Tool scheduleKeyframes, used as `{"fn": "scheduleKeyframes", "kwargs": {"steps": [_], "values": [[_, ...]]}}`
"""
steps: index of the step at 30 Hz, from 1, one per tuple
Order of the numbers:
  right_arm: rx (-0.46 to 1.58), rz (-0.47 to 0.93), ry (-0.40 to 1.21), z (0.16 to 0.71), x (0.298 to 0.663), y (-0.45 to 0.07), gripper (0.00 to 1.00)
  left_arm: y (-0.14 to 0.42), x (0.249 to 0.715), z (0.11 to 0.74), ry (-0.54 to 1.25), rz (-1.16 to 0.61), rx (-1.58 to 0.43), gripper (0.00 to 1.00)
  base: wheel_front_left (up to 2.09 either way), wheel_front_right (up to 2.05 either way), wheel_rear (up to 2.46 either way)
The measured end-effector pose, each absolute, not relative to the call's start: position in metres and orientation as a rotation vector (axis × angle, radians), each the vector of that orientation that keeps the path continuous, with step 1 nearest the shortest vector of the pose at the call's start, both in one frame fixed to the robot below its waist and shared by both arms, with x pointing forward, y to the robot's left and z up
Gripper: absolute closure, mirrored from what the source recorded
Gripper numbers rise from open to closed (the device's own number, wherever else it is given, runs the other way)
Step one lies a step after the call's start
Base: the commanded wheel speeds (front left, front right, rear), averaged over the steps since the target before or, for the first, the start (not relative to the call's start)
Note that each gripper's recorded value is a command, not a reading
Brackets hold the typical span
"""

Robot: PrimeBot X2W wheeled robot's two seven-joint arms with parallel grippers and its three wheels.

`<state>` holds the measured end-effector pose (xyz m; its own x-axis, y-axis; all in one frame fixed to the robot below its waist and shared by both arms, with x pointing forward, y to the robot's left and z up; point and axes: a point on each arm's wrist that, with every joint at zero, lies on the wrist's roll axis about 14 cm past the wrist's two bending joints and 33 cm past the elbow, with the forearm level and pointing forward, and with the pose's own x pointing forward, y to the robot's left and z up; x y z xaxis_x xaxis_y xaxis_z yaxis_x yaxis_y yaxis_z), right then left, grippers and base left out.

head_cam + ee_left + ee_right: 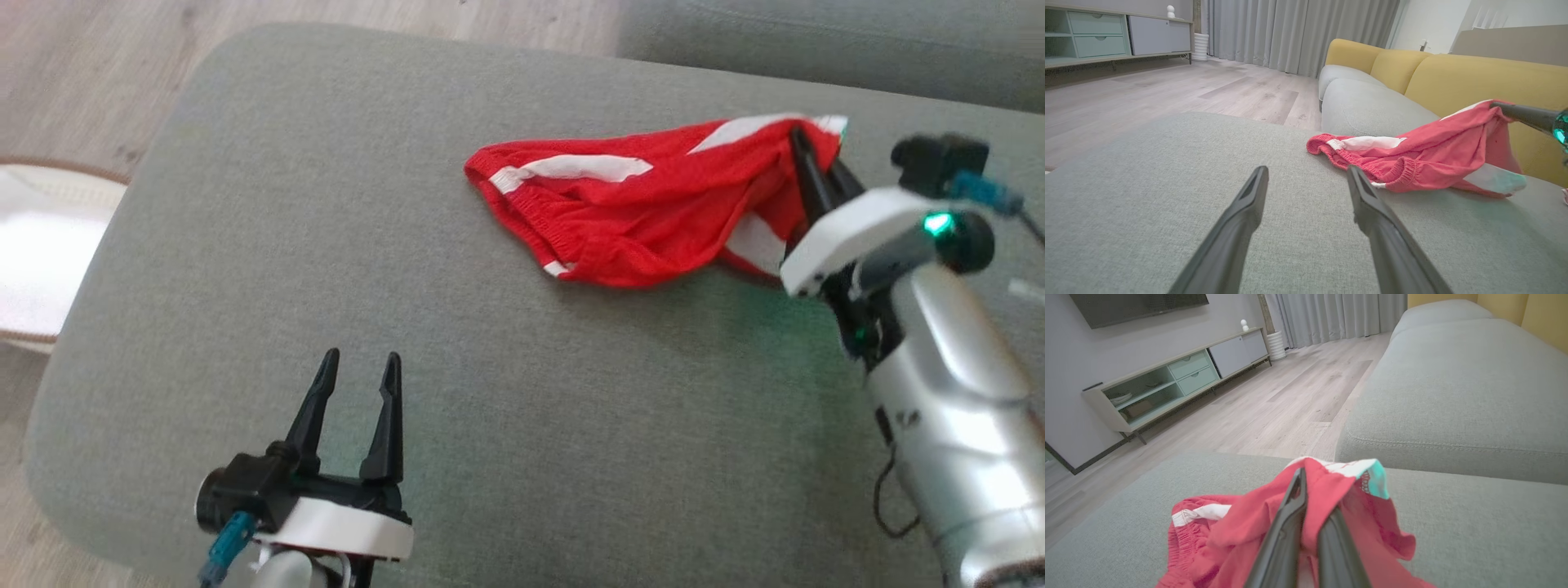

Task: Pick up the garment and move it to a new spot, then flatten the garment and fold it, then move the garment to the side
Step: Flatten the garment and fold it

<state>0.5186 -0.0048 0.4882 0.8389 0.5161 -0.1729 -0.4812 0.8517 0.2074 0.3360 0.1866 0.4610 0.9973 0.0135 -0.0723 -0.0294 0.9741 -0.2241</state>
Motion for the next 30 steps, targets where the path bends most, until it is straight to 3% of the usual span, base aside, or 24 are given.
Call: {"fn": "scheduleKeyframes", "kwargs": {"steps": [11, 12, 13, 20, 30], "values": [[0.012, 0.513, 0.439, 0.444, 0.561, -0.005, 1.00, 0.199, 0.338, 0.460, 0.079, 0.067, -0.236, 0.00, 0.00, 0.00, 0.00], [-0.009, 0.518, 0.450, 0.440, 0.563, -0.004, 0.69, 0.201, 0.338, 0.460, 0.079, 0.076, -0.238, 0.00, 0.00, 0.00, 0.00], [-0.018, 0.518, 0.459, 0.437, 0.565, -0.003, 0.00, 0.204, 0.337, 0.459, 0.081, 0.085, -0.240, 0.00, 0.00, 0.00, 0.00], [-0.074, 0.508, 0.481, 0.430, 0.572, -0.006, 0.00, 0.208, 0.336, 0.457, 0.088, 0.107, -0.239, 0.00, 0.00, 0.00, 0.00], [-0.081, 0.448, 0.491, 0.437, 0.554, -0.043, 0.00, 0.201, 0.349, 0.470, 0.041, 0.068, -0.239, 0.00, 0.00, 0.00, 0.00]]}}
